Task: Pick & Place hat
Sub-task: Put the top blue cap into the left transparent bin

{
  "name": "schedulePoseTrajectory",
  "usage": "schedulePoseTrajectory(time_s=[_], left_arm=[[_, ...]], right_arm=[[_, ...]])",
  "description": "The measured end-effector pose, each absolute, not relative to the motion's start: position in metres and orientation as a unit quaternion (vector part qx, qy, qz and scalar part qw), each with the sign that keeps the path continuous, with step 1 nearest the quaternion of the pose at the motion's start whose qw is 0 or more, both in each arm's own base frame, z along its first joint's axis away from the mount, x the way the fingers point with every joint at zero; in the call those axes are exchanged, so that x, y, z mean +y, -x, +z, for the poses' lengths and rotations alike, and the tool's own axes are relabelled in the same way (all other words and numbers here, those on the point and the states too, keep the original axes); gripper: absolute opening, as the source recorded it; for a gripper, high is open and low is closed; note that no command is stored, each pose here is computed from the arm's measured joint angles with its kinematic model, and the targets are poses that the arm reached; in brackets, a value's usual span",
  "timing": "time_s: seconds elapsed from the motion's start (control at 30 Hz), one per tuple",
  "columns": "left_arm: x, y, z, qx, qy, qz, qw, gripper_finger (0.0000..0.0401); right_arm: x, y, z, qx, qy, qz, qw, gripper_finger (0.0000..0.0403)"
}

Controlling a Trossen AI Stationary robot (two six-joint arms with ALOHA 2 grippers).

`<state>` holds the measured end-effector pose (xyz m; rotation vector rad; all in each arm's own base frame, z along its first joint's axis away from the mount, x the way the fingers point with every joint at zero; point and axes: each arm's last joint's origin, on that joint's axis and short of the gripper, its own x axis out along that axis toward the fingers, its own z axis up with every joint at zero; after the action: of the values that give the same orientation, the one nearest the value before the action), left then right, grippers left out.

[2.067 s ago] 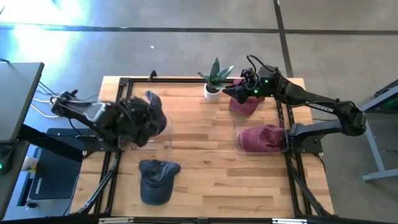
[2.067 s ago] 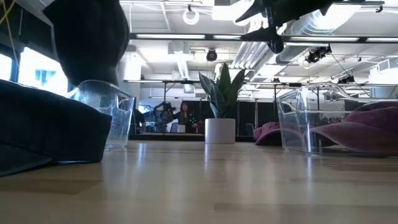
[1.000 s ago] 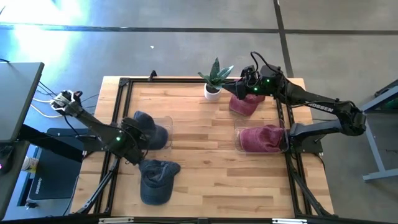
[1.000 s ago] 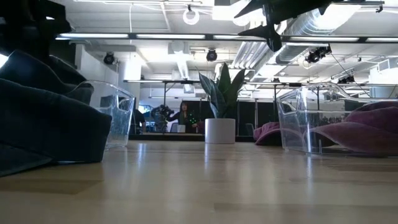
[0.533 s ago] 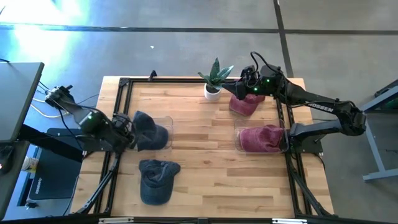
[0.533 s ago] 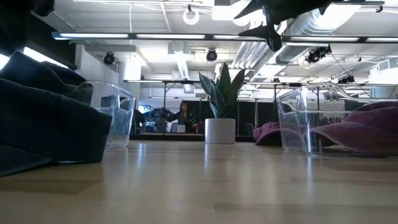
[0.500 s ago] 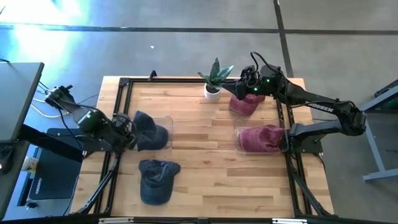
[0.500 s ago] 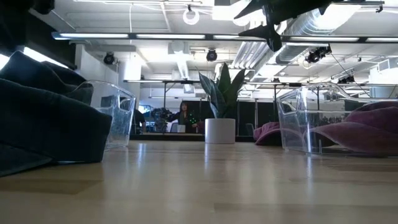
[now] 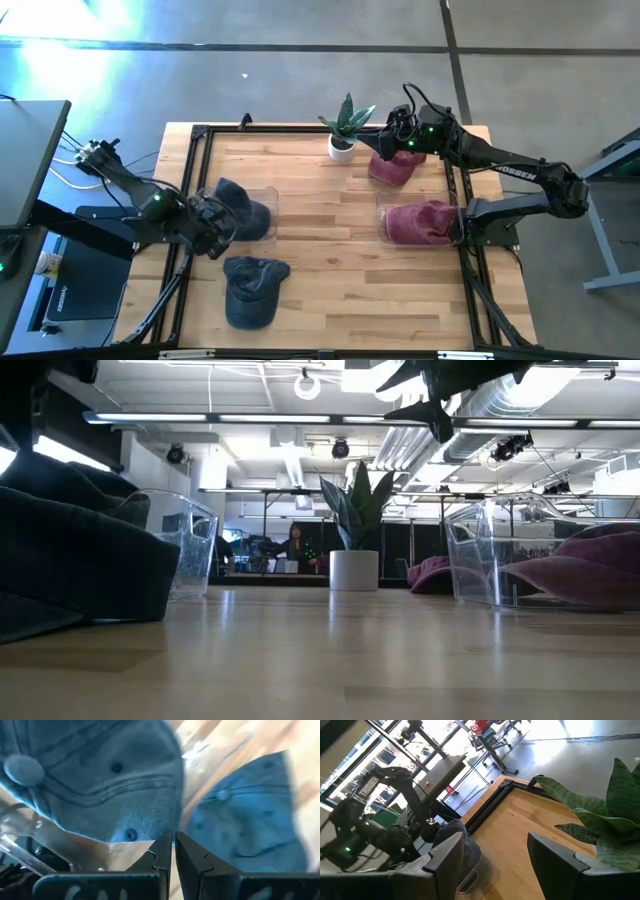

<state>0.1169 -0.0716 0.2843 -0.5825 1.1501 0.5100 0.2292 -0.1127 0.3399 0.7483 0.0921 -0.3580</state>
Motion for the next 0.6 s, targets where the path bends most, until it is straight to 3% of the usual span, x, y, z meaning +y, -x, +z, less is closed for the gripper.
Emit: schedulePoseTrajectory(time_s=[0.37, 0.6], left_arm=[[-0.068, -0.110, 0.226, 0.558, 0.275, 0.326, 0.712, 0.0004], [-0.066, -0.104, 0.247, 0.582, 0.282, 0.346, 0.680, 0.0004]], right_arm=[[-0.113, -0.229, 0.340, 0.046, -0.365, -0.172, 0.914, 0.0215], [-0.112, -0.229, 0.339, 0.049, -0.366, -0.171, 0.913, 0.0215]])
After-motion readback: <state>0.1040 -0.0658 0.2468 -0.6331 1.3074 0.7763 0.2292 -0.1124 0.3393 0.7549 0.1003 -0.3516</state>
